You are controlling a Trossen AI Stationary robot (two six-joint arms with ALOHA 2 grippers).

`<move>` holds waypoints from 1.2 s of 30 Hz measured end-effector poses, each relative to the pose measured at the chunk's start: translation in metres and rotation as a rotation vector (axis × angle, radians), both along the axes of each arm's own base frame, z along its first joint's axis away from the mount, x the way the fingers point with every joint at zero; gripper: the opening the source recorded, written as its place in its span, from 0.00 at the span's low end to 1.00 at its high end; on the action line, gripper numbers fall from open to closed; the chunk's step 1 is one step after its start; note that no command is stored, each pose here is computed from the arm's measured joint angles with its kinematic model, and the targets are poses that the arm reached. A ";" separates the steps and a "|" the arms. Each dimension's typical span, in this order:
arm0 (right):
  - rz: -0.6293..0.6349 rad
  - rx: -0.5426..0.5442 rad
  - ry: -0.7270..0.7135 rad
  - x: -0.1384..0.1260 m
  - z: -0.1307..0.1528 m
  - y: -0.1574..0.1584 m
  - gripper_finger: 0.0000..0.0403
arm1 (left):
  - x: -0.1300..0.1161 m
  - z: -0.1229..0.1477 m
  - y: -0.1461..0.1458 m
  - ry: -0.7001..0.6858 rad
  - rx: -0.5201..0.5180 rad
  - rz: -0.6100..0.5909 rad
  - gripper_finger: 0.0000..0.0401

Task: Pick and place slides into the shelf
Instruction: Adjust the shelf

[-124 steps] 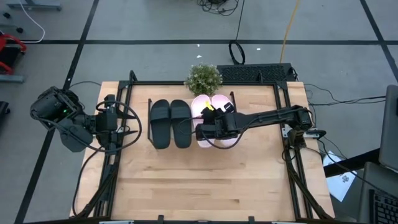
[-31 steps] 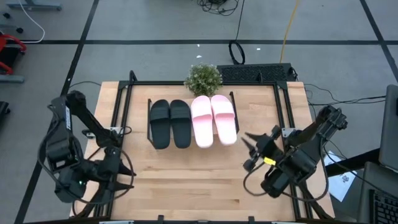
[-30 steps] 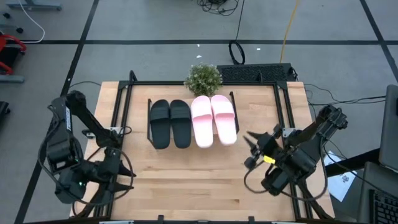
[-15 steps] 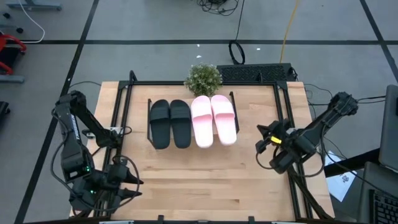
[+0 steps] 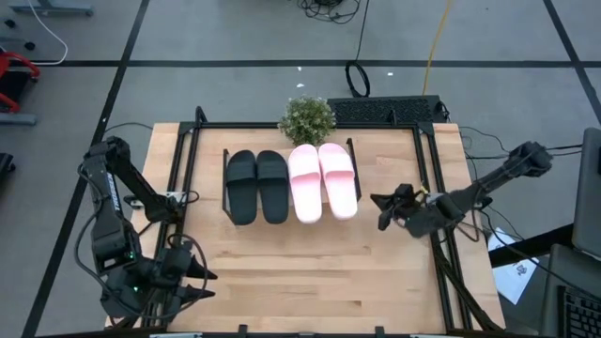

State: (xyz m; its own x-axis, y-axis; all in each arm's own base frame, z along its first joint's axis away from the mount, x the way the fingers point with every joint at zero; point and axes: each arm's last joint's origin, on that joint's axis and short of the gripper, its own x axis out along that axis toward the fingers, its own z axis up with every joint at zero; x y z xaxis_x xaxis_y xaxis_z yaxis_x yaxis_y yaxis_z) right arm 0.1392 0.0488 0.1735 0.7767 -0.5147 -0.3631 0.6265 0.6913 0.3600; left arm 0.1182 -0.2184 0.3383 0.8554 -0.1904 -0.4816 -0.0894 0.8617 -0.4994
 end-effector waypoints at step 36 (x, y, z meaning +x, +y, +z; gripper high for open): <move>0.203 0.094 -0.116 0.027 -0.031 -0.054 0.00 | 0.010 0.008 -0.001 -0.090 0.025 -0.009 0.49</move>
